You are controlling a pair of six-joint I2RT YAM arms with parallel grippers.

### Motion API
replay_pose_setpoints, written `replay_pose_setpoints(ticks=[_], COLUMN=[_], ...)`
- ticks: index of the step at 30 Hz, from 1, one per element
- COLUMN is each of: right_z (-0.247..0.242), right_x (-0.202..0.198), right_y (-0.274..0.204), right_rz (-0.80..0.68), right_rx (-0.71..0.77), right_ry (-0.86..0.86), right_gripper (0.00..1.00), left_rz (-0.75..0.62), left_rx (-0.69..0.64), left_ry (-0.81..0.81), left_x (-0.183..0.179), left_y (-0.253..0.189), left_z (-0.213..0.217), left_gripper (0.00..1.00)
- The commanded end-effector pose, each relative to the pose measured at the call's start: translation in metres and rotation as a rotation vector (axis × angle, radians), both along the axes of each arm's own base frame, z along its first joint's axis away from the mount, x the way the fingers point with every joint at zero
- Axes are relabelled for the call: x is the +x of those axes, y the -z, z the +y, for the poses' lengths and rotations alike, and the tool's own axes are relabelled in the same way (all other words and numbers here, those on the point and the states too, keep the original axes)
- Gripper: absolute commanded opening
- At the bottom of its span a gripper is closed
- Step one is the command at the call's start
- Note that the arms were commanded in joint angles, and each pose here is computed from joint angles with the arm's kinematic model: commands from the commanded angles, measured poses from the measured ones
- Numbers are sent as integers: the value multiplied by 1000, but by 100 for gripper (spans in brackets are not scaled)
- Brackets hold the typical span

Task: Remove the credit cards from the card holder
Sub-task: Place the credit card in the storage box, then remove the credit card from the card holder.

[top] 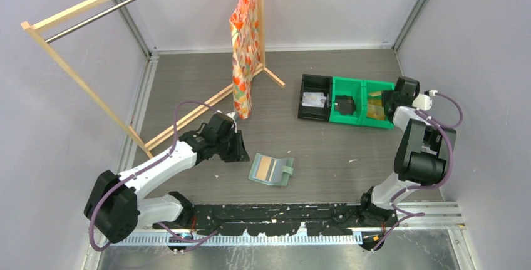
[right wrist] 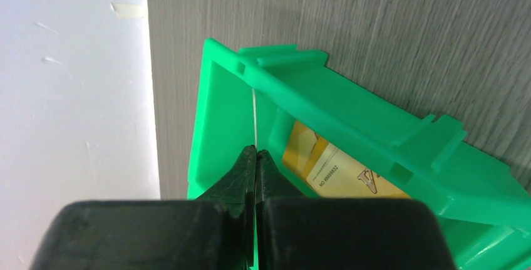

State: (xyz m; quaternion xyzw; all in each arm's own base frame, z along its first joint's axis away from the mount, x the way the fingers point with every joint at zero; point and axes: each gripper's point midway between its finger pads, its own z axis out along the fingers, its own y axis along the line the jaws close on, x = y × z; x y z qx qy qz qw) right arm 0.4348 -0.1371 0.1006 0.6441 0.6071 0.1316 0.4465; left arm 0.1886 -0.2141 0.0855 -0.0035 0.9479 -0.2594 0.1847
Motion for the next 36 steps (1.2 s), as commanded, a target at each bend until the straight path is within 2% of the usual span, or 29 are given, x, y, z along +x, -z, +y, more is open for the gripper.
replay_pose_setpoints(ticks=[1, 3, 7, 16, 19, 21, 22, 23, 28, 31, 34, 36], right_z=[-7, -7, -6, 2, 11, 26, 41, 59, 191, 296, 368, 401], right_x=[8, 6, -2, -19, -28, -34, -40, -46, -98, -148, -197, -222], right_y=[-12, -10, -7, -16, -42, -65, -71, -78, -89, -76, -47, -36], right_rz=[-39, -23, 4, 19, -23, -62, -63, -62, -56, -91, -65, -56], right_rx=[-14, -20, -30, -43, -72, -109, -127, -150, -251, -187, -118, -117], right_ry=[50, 44, 44, 12, -32, -118, -192, -276, -718, -1050, -1269, -1356], right_gripper=[1, 1, 23, 34, 37, 44, 51, 53, 54, 57, 54, 51], left_rz=[-21, -24, -26, -42, -43, -43, -47, -46, -16, 1, 3, 25], left_rx=[-11, -12, -15, -30, -34, -49, -68, -73, -49, -56, -39, -31], left_ry=[-11, -12, -14, -12, -16, -14, -4, -3, -10, 1, -4, -3], left_x=[3, 3, 2, 1, 2, 2, 2, 2, 1, 0, 5, 7], left_y=[-9, -10, -11, -17, -18, -19, -21, -22, -7, -1, 8, 16], left_z=[-1, 0, 0, 0, 0, -3, -6, -7, -5, -8, -8, -10], left_gripper=[25, 25, 25, 25, 25, 25, 25, 26, 27, 26, 27, 27])
